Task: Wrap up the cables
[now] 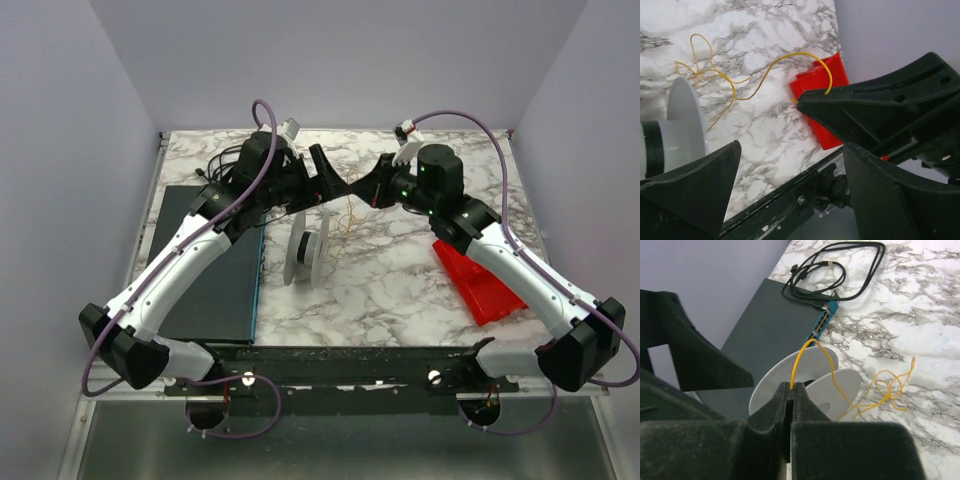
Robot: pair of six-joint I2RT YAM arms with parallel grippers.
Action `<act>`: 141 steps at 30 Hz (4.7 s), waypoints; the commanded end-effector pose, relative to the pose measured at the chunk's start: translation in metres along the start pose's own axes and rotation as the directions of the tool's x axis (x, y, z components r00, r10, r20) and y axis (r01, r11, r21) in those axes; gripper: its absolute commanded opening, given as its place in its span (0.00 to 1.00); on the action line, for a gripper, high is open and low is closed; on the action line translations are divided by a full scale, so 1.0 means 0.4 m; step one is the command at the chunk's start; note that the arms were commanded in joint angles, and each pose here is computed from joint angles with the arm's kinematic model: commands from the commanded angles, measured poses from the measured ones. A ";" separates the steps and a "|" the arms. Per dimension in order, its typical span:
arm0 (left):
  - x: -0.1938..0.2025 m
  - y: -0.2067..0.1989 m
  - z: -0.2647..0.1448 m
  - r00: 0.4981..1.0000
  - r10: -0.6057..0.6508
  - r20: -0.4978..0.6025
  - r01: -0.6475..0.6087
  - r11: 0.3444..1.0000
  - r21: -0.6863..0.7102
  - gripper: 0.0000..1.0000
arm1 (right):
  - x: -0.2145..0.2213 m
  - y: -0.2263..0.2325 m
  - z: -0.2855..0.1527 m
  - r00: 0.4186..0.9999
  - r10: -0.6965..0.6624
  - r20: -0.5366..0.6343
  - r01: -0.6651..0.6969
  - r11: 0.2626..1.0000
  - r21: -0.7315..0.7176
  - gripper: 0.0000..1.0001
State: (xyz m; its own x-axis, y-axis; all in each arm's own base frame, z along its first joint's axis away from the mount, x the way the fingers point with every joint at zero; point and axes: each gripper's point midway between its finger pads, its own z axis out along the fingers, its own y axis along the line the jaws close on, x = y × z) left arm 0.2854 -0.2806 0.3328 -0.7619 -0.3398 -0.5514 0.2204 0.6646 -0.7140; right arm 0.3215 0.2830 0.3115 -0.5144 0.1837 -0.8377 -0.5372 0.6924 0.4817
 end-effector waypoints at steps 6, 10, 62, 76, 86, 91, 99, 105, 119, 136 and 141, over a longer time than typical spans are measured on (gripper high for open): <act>-0.047 -0.096 0.040 0.973 -0.231 -0.009 0.230 0.965 0.130 0.81 | 0.024 0.034 -0.014 0.998 -0.062 -0.016 0.060 0.994 -0.095 0.01; -0.065 -0.093 0.058 0.972 -0.234 0.009 0.232 0.967 0.101 0.79 | 0.044 0.030 -0.021 0.997 -0.076 -0.032 0.073 0.992 -0.102 0.01; -0.026 -0.179 0.023 0.958 0.266 -0.104 -0.229 0.934 0.276 0.00 | 0.095 -0.070 -0.069 0.991 -0.074 0.111 0.071 0.997 0.027 0.74; -0.076 -0.258 -0.058 0.957 0.286 -0.036 -0.260 0.909 0.326 0.00 | 0.100 -0.147 -0.003 0.993 -0.069 0.092 0.053 0.986 0.161 0.65; -0.109 -0.289 -0.092 0.959 0.282 0.015 -0.271 0.906 0.325 0.00 | 0.117 -0.220 0.024 0.996 -0.014 0.089 -0.014 0.953 0.302 0.51; -0.165 -0.299 -0.136 0.956 0.270 0.115 -0.292 0.917 0.273 0.00 | 0.159 -0.303 0.016 0.998 -0.007 0.057 -0.019 0.893 0.449 0.51; -0.261 -0.254 -0.204 0.937 0.215 0.276 -0.261 0.955 0.142 0.00 | 0.204 -0.401 -0.005 0.997 0.061 0.037 -0.072 0.828 0.557 0.66; -0.266 -0.271 -0.216 0.936 0.224 0.272 -0.278 0.944 0.178 0.00 | 0.178 -0.408 -0.005 0.988 0.125 0.088 -0.152 0.845 0.513 0.57; -0.305 -0.248 -0.256 0.918 0.228 0.324 -0.286 0.947 0.144 0.00 | 0.143 -0.546 -0.016 0.952 0.258 0.162 -0.303 0.749 0.589 0.43; -0.316 -0.264 -0.218 0.932 0.182 0.315 -0.250 0.950 0.190 0.00 | 0.105 -0.410 -0.002 0.980 0.169 0.101 -0.196 0.900 0.388 0.63; -0.309 -0.260 -0.202 0.937 0.173 0.303 -0.239 0.951 0.197 0.00 | 0.136 -0.416 0.002 0.982 0.173 0.076 -0.189 0.883 0.429 0.64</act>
State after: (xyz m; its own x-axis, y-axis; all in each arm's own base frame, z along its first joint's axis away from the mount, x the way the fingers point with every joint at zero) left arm 0.3063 -0.2476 0.5067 -0.4861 -0.3938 -0.7801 0.4947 0.6119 -0.6171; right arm 0.3873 0.1738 0.1884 -0.5425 0.3763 -0.7511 -0.0726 0.8697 0.4882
